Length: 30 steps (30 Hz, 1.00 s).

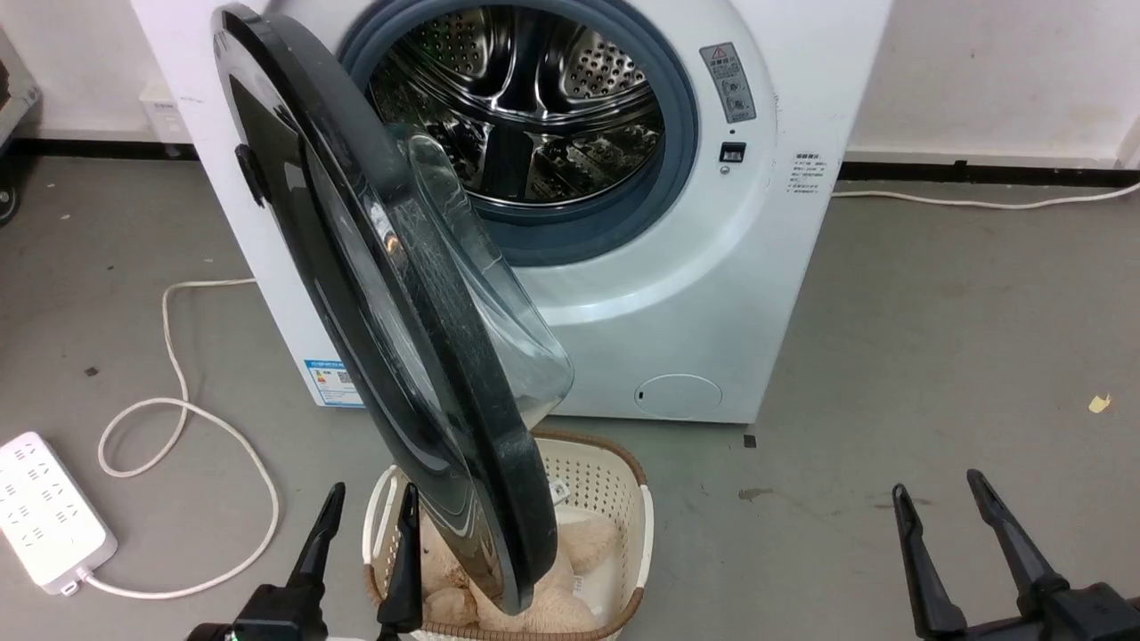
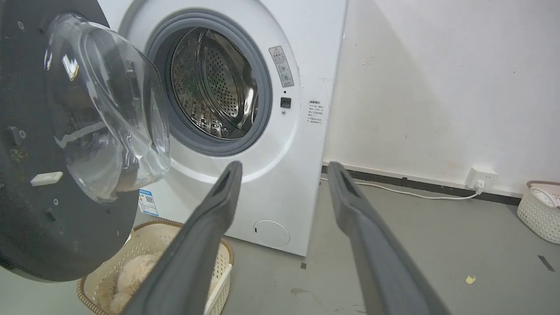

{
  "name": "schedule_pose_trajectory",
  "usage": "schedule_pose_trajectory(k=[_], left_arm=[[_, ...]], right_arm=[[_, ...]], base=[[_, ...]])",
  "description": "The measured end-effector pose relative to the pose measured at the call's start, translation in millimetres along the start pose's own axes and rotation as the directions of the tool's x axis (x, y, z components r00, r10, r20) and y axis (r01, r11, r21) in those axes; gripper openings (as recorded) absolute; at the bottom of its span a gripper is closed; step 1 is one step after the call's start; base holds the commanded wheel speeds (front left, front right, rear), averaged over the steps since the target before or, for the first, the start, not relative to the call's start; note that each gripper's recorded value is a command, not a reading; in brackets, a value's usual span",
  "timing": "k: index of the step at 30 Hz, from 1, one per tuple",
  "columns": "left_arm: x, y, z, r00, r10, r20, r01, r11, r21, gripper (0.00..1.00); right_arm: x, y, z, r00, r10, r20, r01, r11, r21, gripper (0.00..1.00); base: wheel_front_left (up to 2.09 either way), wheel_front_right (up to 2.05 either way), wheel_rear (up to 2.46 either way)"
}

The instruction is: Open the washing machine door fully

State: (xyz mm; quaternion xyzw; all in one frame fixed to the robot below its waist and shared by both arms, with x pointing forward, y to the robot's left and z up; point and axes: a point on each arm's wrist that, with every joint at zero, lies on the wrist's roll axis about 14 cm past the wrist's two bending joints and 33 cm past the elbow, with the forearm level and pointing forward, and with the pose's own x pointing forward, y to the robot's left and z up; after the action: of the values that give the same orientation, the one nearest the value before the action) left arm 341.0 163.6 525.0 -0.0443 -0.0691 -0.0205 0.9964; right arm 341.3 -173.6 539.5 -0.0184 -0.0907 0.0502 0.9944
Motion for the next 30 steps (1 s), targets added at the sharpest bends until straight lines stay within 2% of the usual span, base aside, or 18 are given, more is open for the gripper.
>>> schedule_pose_trajectory(k=[5, 6, 7, 12, 15, 18, 19, 20, 24, 25, 26, 27, 29, 30], left_arm=[[0, -2, -4, 1.0, -0.005, -0.014, 0.005, 1.0, -0.003, 1.0], [0, -3, -5, 1.0, -0.008, -0.016, 0.008, 1.0, -0.004, 0.2], [0, -4, -5, 1.0, -0.011, -0.017, 0.011, 1.0, -0.005, 0.0], [1, -1, 6, 1.0, 0.004, 0.02, -0.004, 1.0, -0.012, 0.0], [7, 14, 34, 0.991, 0.078, 0.107, -0.069, 0.994, -0.087, 0.0], [16, 14, 75, 0.97, 0.071, 0.234, -0.059, 0.996, -0.06, 0.0], [20, 10, 102, 0.946, 0.054, 0.318, -0.043, 0.998, -0.044, 0.0], [20, 10, 102, 0.946, 0.054, 0.318, -0.043, 0.998, -0.044, 0.0], [19, -13, 157, 0.878, 0.002, 0.478, 0.015, 0.999, -0.032, 0.0], [19, -13, 157, 0.878, 0.002, 0.478, 0.015, 0.999, -0.032, 0.0], [17, -27, 166, 0.863, -0.03, 0.505, 0.056, 0.998, -0.037, 0.0], [17, -27, 166, 0.863, -0.03, 0.505, 0.056, 0.998, -0.037, 0.0], [17, -55, 162, 0.874, -0.102, 0.474, 0.14, 0.989, -0.045, 0.0], [17, -55, 162, 0.874, -0.102, 0.474, 0.14, 0.989, -0.045, 0.0]], right_arm=[[2, 1, -2, 1.0, 0.004, -0.005, -0.004, 1.0, 0.002, 1.0], [3, 1, -2, 1.0, 0.005, -0.004, -0.005, 1.0, 0.003, 1.0], [4, 2, -2, 1.0, 0.007, -0.002, -0.007, 1.0, 0.003, 1.0], [7, 3, 1, 1.0, 0.01, 0.008, -0.01, 1.0, 0.012, 1.0], [8, 4, 1, 1.0, 0.013, 0.008, -0.013, 1.0, 0.013, 1.0], [9, 4, 3, 1.0, 0.015, 0.016, -0.015, 1.0, 0.013, 1.0], [10, 4, 5, 1.0, 0.014, 0.022, -0.014, 1.0, 0.012, 1.0], [10, 4, 5, 1.0, 0.014, 0.022, -0.014, 1.0, 0.012, 1.0], [9, 2, 8, 1.0, 0.006, 0.03, -0.007, 1.0, 0.016, 1.0], [9, 2, 8, 1.0, 0.006, 0.03, -0.007, 1.0, 0.016, 1.0], [8, 1, 8, 1.0, 0.004, 0.031, -0.004, 1.0, 0.021, 1.0], [8, 1, 8, 1.0, 0.004, 0.031, -0.004, 1.0, 0.021, 1.0], [8, 2, 8, 0.999, 0.003, 0.032, -0.004, 1.0, 0.029, 1.0], [8, 2, 8, 0.999, 0.003, 0.032, -0.004, 1.0, 0.029, 1.0]], base=[[0.0, 0.0, 0.0], [0.0, 0.0, 0.0], [0.0, 0.0, 0.0], [0.0, 0.0, 0.0], [0.0, 0.0, 0.0], [0.0, 0.0, 0.0], [0.0, 0.0, 0.0], [0.0, 0.0, 0.0], [0.0, 0.0, 0.0], [0.0, 0.0, 0.0], [0.0, 0.0, 0.0], [0.0, 0.0, 0.0], [0.0, 0.0, 0.0], [0.0, 0.0, 0.0]])
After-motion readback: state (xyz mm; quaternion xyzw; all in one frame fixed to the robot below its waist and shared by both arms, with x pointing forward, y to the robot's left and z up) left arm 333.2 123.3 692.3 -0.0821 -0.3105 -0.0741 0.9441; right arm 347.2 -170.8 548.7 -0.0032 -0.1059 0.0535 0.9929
